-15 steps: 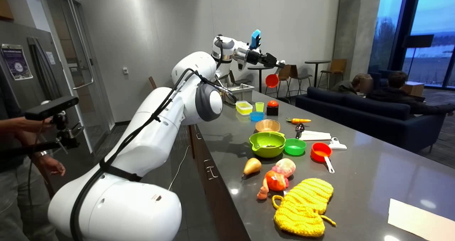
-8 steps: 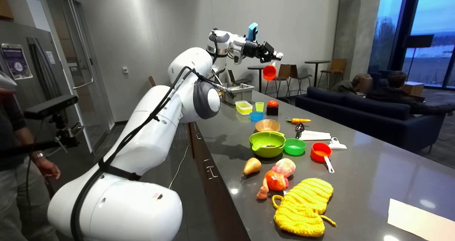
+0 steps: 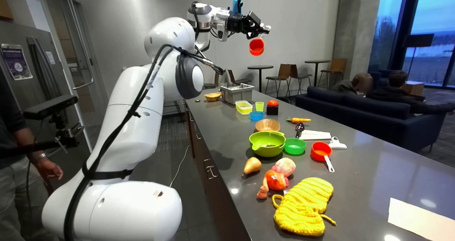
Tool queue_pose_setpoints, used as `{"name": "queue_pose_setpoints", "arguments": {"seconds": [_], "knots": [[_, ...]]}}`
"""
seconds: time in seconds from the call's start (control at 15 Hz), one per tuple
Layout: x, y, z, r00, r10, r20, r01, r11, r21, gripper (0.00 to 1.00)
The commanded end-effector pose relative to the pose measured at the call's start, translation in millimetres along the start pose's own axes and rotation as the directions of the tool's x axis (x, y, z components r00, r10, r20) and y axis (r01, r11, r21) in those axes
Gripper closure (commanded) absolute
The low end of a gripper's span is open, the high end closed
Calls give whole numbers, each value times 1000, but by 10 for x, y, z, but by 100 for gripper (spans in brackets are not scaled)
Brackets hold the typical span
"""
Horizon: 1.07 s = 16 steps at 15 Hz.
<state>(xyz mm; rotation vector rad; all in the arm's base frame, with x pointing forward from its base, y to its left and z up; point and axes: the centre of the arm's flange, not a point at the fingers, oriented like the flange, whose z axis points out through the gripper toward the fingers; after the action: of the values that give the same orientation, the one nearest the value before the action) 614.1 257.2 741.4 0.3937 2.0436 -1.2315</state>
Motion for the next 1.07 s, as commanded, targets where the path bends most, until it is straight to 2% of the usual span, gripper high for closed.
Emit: {"name": "queue_pose_setpoints", "arguments": {"seconds": [0.0,0.13,0.33,0.47,0.6,0.73,0.87,1.0], "knots": [[497,-621,17,985,-158,-75,161,986,33,99],[742,-480,24,967,-218,-131,223,975,25,99],[1004,-190,228,928,-300,-222,323,943,77,99],[1118,-30,508,893,-324,-313,376,919,122,99],[1274,80,900,870,-321,-374,390,912,126,99],[1433,177,1326,848,-326,-417,393,916,84,99],[1484,423,1540,836,-322,-445,363,932,8,99],[1518,663,1624,838,-296,-458,303,951,-60,99]]}}
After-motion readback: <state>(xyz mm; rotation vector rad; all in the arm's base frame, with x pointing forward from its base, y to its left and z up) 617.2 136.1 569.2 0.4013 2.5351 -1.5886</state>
